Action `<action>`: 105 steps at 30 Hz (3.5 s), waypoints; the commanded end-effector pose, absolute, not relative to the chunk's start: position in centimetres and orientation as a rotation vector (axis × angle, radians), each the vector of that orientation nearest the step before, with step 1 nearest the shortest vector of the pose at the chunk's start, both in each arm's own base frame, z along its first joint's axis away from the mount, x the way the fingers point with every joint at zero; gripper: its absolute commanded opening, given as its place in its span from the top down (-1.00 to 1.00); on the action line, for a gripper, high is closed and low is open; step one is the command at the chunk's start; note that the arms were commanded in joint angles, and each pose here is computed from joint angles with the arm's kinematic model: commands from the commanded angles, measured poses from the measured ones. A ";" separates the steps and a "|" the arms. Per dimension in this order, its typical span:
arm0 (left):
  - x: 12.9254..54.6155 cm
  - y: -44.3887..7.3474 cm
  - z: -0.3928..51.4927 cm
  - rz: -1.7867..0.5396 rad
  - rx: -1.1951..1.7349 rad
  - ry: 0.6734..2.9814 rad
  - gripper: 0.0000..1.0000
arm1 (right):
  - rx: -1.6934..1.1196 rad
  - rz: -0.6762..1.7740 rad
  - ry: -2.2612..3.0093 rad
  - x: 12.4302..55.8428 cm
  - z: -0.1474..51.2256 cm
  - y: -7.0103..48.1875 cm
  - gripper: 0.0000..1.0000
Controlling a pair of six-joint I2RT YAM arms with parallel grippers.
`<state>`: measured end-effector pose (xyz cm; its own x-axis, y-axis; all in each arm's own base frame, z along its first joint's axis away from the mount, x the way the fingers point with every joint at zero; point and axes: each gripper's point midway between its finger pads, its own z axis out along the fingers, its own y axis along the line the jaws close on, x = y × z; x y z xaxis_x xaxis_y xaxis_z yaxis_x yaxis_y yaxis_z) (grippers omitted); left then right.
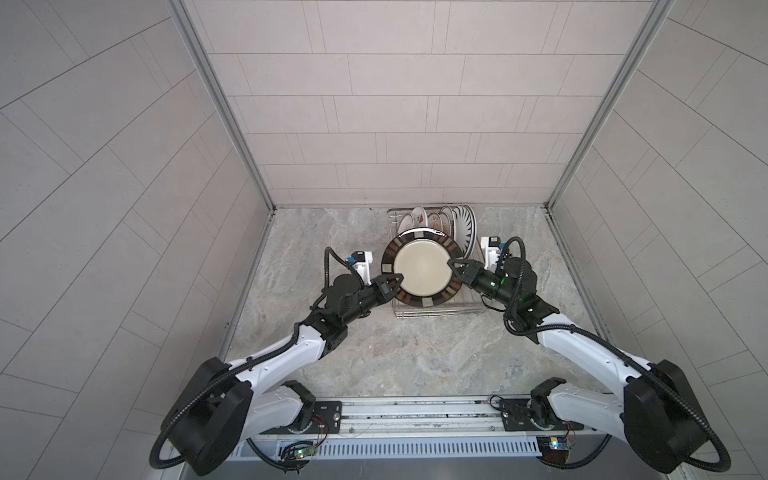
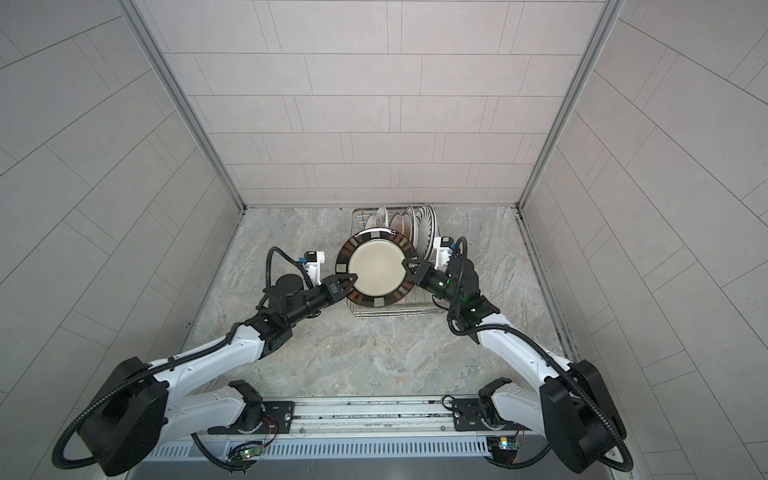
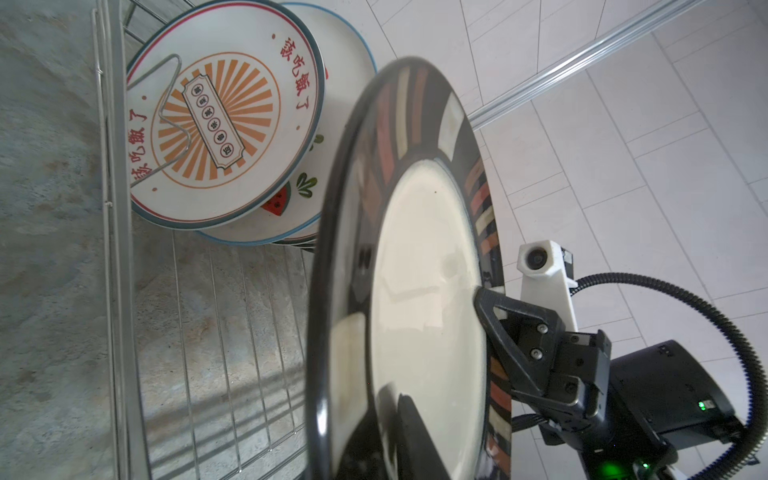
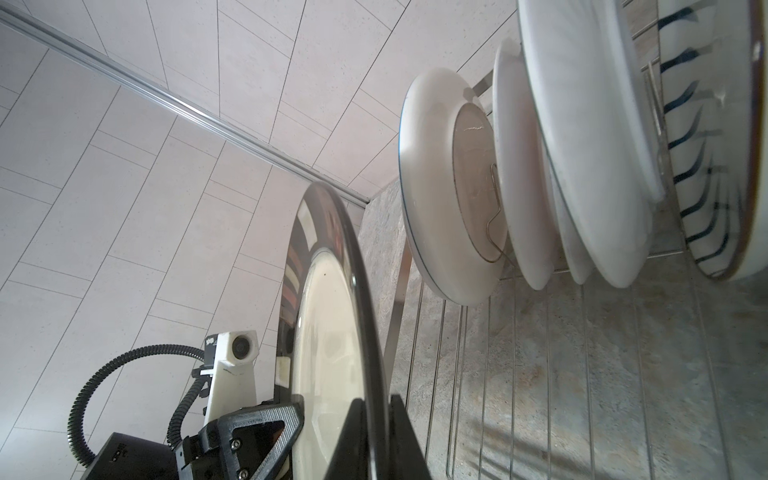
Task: Unload the plates from the dish rack
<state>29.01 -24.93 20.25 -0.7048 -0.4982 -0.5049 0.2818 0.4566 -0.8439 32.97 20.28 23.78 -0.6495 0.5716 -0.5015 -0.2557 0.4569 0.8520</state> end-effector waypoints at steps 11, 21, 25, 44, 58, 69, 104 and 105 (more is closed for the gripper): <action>29.4 -25.5 22.9 -1.421 -0.202 1.814 0.87 | 0.136 1.304 1.833 33.0 26.1 23.5 0.66; 30.3 -23.7 22.3 -1.362 -0.335 1.797 0.98 | 0.105 1.240 1.885 32.8 25.2 23.5 0.18; 30.5 -23.1 22.1 -1.368 -0.380 1.782 1.00 | 0.103 1.195 1.905 32.5 24.9 23.1 -0.19; 30.5 -18.2 23.5 -1.346 -0.524 1.675 1.00 | 0.029 0.839 1.991 31.9 23.9 20.8 -0.81; 30.4 -12.5 24.1 -1.216 -0.624 1.623 1.00 | -0.190 0.570 1.864 31.2 26.2 20.5 -0.99; 30.9 -5.6 22.7 -1.078 -0.819 1.547 1.00 | -0.509 0.668 1.871 30.5 27.4 27.2 -0.95; 34.5 3.4 13.2 -0.679 -1.182 1.559 1.00 | -0.748 0.521 2.082 34.4 18.3 42.8 -0.99; 34.7 3.5 12.9 -0.683 -1.187 1.561 1.00 | -0.754 0.513 2.094 34.5 18.0 42.9 -0.99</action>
